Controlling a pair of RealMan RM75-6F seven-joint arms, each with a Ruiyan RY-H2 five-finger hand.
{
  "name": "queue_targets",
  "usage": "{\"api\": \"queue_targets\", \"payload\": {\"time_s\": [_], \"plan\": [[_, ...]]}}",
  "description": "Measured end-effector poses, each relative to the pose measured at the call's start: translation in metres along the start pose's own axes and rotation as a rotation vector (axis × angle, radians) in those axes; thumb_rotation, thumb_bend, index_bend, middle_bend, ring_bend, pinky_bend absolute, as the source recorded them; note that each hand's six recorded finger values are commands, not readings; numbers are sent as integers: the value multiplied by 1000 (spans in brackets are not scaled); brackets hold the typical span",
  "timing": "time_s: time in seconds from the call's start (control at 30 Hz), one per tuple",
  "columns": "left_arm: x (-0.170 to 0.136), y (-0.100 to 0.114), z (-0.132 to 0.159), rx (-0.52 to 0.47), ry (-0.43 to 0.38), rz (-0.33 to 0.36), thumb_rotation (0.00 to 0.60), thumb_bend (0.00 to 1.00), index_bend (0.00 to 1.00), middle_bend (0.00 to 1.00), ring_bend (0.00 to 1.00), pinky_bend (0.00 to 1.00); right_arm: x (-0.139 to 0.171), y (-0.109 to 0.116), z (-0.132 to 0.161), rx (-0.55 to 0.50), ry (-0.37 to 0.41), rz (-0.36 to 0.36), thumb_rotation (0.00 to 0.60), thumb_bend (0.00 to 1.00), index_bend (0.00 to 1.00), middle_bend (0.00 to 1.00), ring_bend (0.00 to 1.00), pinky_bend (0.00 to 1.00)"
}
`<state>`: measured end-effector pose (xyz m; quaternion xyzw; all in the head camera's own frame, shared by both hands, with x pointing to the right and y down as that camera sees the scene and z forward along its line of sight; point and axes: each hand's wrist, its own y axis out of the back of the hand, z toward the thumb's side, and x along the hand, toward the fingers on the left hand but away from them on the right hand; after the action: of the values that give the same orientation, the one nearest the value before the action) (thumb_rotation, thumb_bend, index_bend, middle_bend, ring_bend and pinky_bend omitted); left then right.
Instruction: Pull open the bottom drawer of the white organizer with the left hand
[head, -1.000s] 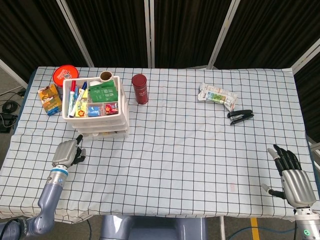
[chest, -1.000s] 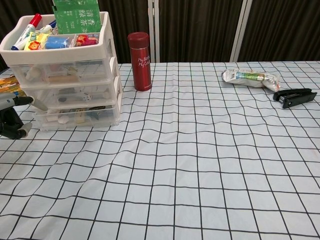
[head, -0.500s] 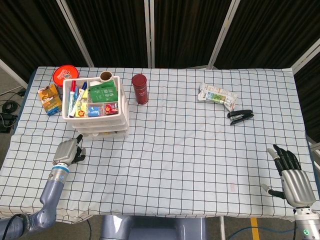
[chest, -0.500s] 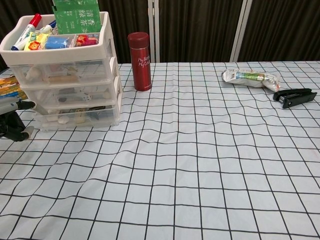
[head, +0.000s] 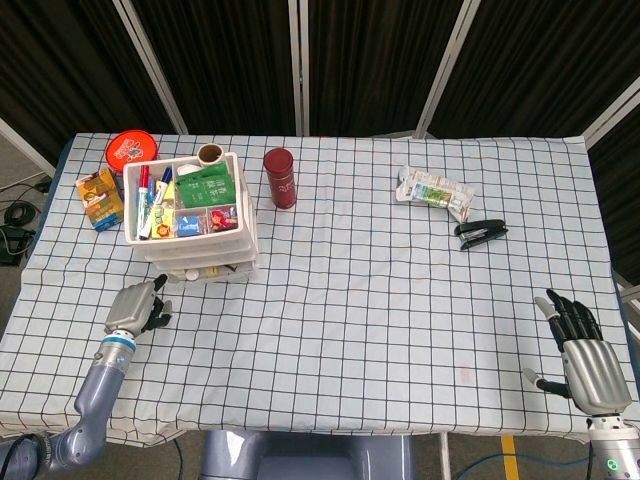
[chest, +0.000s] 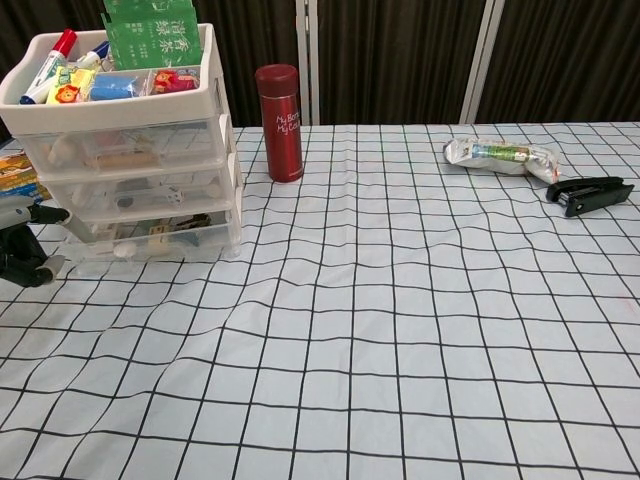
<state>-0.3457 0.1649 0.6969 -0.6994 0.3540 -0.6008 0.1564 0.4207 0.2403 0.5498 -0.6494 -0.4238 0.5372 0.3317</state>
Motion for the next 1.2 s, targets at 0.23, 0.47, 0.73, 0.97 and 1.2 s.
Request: {"api": "queue_targets", "payload": {"time_s": [0.23,0.47,0.73,0.97,1.2], "plan": [[-4,1,-4,-8,-1,-5,600,645,689,958,925,796,0,0,0,0,0,-2,600,30,29,0,0,0],[-10,1,-7,-15,-14,-10,600,645,644,958,925,796,0,0,0,1,0,0,600,30,29,0,0,0],[-19,9,-5,-20,-47,29,600,636,576,957,925,796,0,1,0,-2,-2,-3,600,30,29,0,0,0],[-36,33,9,26,-135,123,600,536,542,958,925,796,0,1,0,-1,-1,0,600,30,29,0,0,0],[-50,53,24,195,-209,209,600,154,360,806,815,711,1,2,-1,-4,-5,-3,600,30,29,0,0,0]]}}
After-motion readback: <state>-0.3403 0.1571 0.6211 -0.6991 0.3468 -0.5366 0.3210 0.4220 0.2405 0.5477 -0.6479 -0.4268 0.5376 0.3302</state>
